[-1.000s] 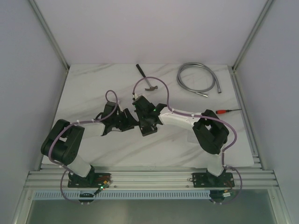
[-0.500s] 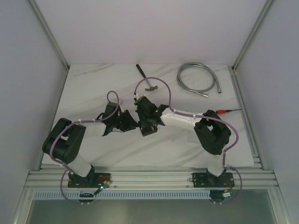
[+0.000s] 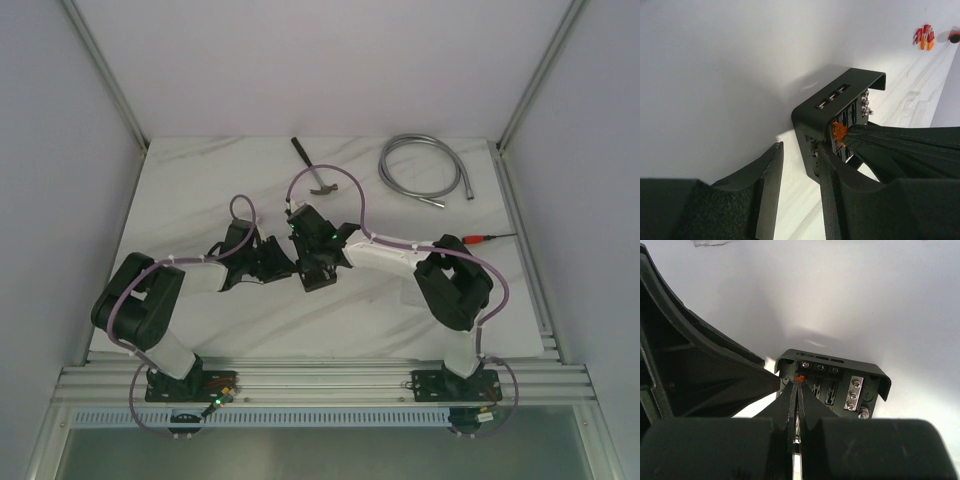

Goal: Snap on the fuse box
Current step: Install the fuse at the fuse box base.

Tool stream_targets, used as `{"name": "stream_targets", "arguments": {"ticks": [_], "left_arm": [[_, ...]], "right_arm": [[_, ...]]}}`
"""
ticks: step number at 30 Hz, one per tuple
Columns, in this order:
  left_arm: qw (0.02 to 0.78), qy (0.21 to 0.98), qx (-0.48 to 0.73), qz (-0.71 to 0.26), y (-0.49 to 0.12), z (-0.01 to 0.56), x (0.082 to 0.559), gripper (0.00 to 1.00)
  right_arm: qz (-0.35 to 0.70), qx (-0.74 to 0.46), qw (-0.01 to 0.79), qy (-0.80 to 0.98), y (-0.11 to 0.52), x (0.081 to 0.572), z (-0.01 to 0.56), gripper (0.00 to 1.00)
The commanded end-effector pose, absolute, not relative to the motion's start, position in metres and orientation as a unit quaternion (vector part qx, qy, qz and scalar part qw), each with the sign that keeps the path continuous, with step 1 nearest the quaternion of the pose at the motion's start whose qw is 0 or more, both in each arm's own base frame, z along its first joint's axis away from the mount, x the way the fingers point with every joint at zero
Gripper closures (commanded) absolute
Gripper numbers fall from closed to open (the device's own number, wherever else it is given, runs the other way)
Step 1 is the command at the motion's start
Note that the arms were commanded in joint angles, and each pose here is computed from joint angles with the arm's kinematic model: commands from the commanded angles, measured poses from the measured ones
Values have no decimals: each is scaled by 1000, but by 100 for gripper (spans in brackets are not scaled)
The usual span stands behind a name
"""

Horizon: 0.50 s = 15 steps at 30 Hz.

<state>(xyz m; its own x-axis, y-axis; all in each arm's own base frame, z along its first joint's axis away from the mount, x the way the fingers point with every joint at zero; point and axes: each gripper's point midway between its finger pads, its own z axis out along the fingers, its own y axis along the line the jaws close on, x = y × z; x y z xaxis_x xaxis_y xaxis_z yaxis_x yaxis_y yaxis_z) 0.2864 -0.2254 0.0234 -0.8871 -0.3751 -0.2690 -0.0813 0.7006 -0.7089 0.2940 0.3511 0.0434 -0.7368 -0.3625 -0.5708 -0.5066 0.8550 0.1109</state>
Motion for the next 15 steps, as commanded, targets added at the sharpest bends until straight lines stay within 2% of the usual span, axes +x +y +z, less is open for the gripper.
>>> {"name": "stream_targets", "arguments": {"ticks": [1, 6, 15], "left_arm": [[190, 903, -126, -364, -228, 18, 286, 57], [191, 902, -122, -367, -231, 21, 283, 57], [179, 906, -109, -368, -247, 19, 268, 58]], "right_arm": [[-89, -273, 93, 953, 222, 234, -54, 100], [-94, -260, 101, 956, 213, 232, -46, 100], [-35, -260, 138, 955, 239, 241, -22, 100]]}}
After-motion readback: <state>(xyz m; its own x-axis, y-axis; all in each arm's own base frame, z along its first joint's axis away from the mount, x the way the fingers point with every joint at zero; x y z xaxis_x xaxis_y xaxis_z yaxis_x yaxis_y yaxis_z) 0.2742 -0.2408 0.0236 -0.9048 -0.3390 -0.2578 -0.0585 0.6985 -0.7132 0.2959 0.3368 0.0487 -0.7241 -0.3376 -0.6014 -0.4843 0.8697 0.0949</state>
